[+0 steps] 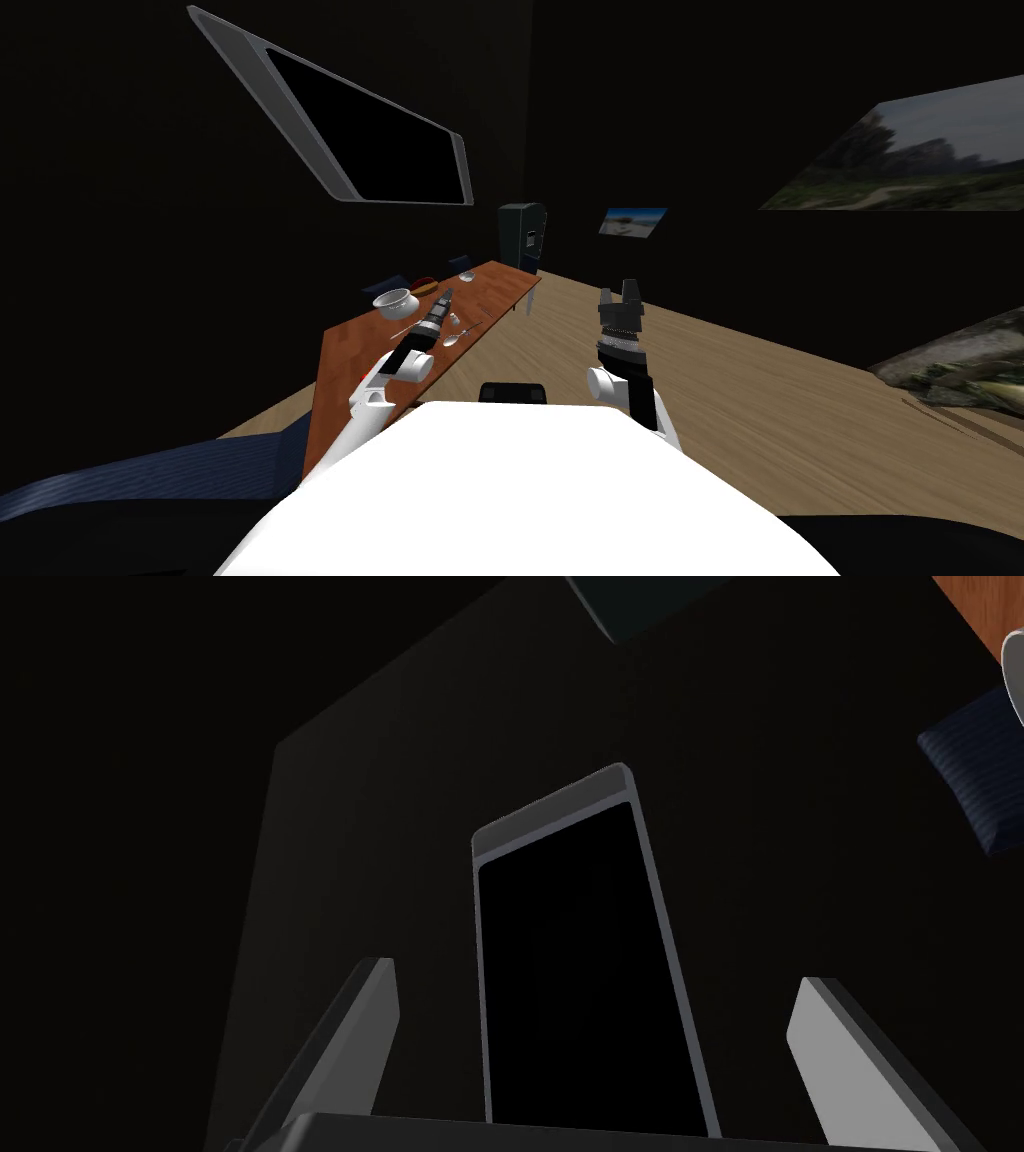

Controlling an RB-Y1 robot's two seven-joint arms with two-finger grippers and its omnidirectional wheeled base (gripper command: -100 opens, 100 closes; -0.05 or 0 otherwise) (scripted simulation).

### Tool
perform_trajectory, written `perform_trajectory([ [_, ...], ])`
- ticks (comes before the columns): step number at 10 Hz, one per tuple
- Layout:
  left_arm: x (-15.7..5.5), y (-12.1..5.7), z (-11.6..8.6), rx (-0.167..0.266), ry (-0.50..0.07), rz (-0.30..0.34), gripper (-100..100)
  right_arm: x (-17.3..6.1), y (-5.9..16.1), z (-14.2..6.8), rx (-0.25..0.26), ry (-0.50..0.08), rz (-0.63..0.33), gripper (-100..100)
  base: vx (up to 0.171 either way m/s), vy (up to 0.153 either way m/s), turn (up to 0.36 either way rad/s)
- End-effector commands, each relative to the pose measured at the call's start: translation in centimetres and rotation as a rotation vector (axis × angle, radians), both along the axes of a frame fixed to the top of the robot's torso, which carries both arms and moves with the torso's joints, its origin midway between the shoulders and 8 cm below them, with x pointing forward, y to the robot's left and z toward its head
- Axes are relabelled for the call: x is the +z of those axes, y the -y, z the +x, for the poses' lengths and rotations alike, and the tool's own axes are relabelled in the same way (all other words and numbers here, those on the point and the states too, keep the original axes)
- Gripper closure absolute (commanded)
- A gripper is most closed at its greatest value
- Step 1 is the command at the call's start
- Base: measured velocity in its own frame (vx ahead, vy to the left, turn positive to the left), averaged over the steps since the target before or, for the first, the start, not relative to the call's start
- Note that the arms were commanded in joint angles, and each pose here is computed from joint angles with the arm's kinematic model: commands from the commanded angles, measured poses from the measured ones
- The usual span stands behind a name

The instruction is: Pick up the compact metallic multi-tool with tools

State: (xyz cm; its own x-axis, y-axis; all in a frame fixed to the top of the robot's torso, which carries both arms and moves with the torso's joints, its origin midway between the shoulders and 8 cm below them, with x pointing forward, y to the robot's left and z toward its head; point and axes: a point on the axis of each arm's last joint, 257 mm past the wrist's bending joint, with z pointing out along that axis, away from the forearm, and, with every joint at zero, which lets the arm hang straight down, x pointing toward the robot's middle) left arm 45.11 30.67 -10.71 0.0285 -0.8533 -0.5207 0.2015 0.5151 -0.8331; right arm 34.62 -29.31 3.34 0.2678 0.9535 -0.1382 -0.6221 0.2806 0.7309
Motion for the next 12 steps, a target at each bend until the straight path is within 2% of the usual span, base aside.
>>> perform_trajectory([
  [1,-2.6,-1.2,0.7,0.018,-0.079,0.037,-100,0.0,0.0,0.0,0.0,0.0,0.0,0,0.02,0.02,-0.027],
  [2,-3.0,-1.3,0.7,0.021,-0.096,0.038,-100,0.0,0.0,0.0,0.0,0.0,0.0,0,0.017,0.017,-0.017],
  [3,-4.5,-2.4,1.2,0.033,-0.142,0.067,-100,0.0,0.0,0.0,0.0,0.0,0.0,0,0.027,0.013,-0.027],
  [5,-5.3,-2.6,1.2,0.039,-0.175,0.068,-100,0.0,0.0,0.0,0.0,0.0,0.0,0,0.017,0.007,-0.007],
  [6,-7.1,-3.9,1.6,0.054,-0.233,0.096,-100,0.0,0.0,0.0,0.0,0.0,0.0,0,0.02,0.001,-0.027],
  [7,-7.7,-4.0,1.5,0.058,-0.255,0.097,-100,0.0,0.0,0.0,0.0,0.0,0.0,0,0.022,0.004,-0.019],
  [8,-9.2,-5.3,1.7,0.072,-0.307,0.122,-100,0.0,0.0,0.0,0.0,0.0,0.0,0,0.037,0.002,-0.025],
  [9,-9.9,-5.5,1.6,0.077,-0.332,0.123,-100,0.0,0.0,0.0,0.0,0.0,0.0,0,0.034,-0.001,-0.015],
  [10,-11.5,-6.9,1.7,0.092,-0.387,0.146,-100,0.0,0.0,0.0,0.0,0.0,0.0,0,0.041,-0.01,-0.044],
  [11,-12.3,-7.1,1.5,0.098,-0.418,0.147,-100,0.0,0.0,0.0,0.0,0.0,0.0,0,0.037,-0.005,-0.01],
  [12,-13.8,-8.5,1.4,0.113,-0.47,0.166,-100,0.0,0.0,0.0,0.0,0.0,0.0,0,0.044,-0.012,-0.024],
])
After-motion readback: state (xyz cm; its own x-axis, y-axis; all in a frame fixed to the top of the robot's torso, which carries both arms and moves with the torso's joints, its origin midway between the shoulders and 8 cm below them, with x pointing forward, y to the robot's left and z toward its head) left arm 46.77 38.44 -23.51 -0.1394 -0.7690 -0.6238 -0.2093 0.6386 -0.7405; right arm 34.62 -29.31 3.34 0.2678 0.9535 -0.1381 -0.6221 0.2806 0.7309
